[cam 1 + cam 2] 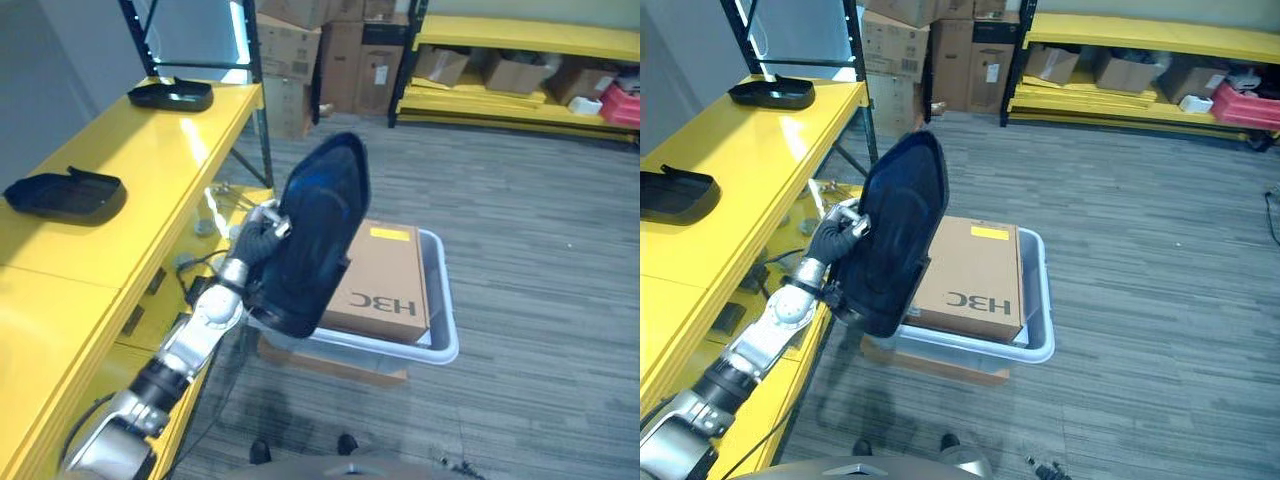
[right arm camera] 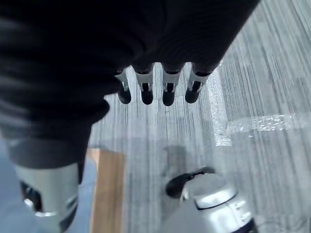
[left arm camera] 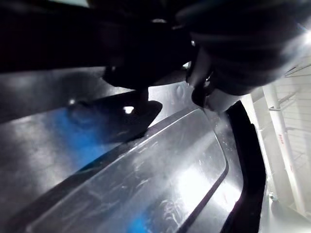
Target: Move parts from the plastic box to the shelf.
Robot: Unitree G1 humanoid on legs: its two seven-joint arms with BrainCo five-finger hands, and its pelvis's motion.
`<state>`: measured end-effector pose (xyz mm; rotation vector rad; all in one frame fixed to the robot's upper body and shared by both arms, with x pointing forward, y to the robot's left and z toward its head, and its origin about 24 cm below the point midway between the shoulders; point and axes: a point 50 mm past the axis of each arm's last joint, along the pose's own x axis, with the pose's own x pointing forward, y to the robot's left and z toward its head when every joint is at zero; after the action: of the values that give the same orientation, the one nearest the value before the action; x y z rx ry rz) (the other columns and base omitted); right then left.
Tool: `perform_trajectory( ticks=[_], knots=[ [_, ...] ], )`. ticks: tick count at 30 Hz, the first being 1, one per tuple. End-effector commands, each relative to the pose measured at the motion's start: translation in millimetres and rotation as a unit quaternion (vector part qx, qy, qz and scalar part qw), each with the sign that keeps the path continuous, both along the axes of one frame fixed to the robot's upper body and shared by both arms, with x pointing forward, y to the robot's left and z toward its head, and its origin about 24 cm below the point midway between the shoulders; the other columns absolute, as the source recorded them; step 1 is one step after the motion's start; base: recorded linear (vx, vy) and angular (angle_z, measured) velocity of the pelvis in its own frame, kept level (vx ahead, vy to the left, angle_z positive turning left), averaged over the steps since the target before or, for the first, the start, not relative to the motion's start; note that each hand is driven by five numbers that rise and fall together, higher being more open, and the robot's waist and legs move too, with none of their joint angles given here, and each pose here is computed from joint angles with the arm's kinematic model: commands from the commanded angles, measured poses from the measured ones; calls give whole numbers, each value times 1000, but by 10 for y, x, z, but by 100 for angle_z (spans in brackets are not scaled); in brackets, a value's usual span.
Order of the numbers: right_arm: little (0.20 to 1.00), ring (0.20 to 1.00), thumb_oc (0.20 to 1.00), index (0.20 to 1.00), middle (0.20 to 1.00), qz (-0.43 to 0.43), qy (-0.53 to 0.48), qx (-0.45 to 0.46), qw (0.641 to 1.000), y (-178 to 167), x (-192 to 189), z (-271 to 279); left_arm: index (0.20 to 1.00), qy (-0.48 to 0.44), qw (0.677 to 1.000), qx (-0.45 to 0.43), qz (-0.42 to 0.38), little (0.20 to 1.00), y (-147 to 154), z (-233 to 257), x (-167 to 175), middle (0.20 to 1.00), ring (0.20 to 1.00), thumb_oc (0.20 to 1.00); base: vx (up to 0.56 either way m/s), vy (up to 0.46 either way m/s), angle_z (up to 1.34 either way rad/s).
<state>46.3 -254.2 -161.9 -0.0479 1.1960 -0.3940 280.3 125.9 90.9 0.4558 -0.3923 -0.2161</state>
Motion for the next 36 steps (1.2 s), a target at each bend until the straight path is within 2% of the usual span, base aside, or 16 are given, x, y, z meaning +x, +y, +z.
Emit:
perform_trajectory(
  ticks=[1,2,7,8,9,11,15,18,20,23,24,25,27,30,31,36],
  knots=[
    [1000,1000,1000,1000,1000,86,22,-24,996,36,174,0,200,-125,990,-61,-4,200,65,517,11,200,200,200,-19,-107,7],
    [1000,1000,1000,1000,1000,158,46,-23,986,143,202,-30,200,-126,988,-85,7,200,184,508,-113,200,200,200,-20,-104,10],
    [1000,1000,1000,1000,1000,268,54,-36,961,311,383,-39,200,-164,981,-98,33,200,405,625,-330,200,200,200,-74,-117,28],
    [1000,1000,1000,1000,1000,269,54,-36,961,315,385,-39,200,-164,981,-98,34,200,410,628,-336,200,200,200,-194,-114,72],
    [1000,1000,1000,1000,1000,293,26,-50,954,354,579,2,200,-194,974,-107,44,200,470,732,-419,200,200,200,-224,-97,76],
    [1000,1000,1000,1000,1000,297,7,-63,953,327,716,47,200,-220,968,-113,53,200,490,821,-456,200,200,200,-206,-93,84],
    [1000,1000,1000,1000,1000,262,-4,-90,961,150,793,112,200,-268,956,-105,49,200,463,981,-544,200,200,200,-106,-55,152],
    [1000,1000,1000,1000,1000,203,4,-93,975,31,710,114,200,-324,942,-75,48,200,438,1163,-578,200,200,200,-104,-19,103],
    [1000,1000,1000,1000,1000,198,12,-93,976,17,665,104,200,-335,939,-65,48,200,423,1199,-576,200,200,200,-65,61,169],
    [1000,1000,1000,1000,1000,198,35,-90,976,41,511,55,200,-358,931,-11,65,200,414,1226,-569,200,200,200,30,238,143],
    [1000,1000,1000,1000,1000,159,29,-86,983,34,512,57,200,-371,927,-7,64,200,394,1256,-598,200,200,200,59,268,100],
    [1000,1000,1000,1000,1000,158,29,-86,983,36,513,57,200,-371,926,-7,64,200,393,1257,-600,200,200,200,55,276,104],
    [1000,1000,1000,1000,1000,118,3,-70,991,108,568,55,200,-383,920,-1,79,200,434,1273,-637,200,200,200,19,281,25],
    [1000,1000,1000,1000,1000,127,-21,-63,990,224,690,65,200,-401,913,24,75,200,408,1310,-634,200,200,200,-33,174,8],
    [1000,1000,1000,1000,1000,136,-33,-48,989,325,696,52,200,-380,924,3,42,200,308,1252,-574,200,200,200,-18,138,96],
    [1000,1000,1000,1000,1000,112,-17,-40,993,342,564,9,200,-357,934,-26,13,200,218,1234,-494,200,200,200,91,-39,152]
  ],
)
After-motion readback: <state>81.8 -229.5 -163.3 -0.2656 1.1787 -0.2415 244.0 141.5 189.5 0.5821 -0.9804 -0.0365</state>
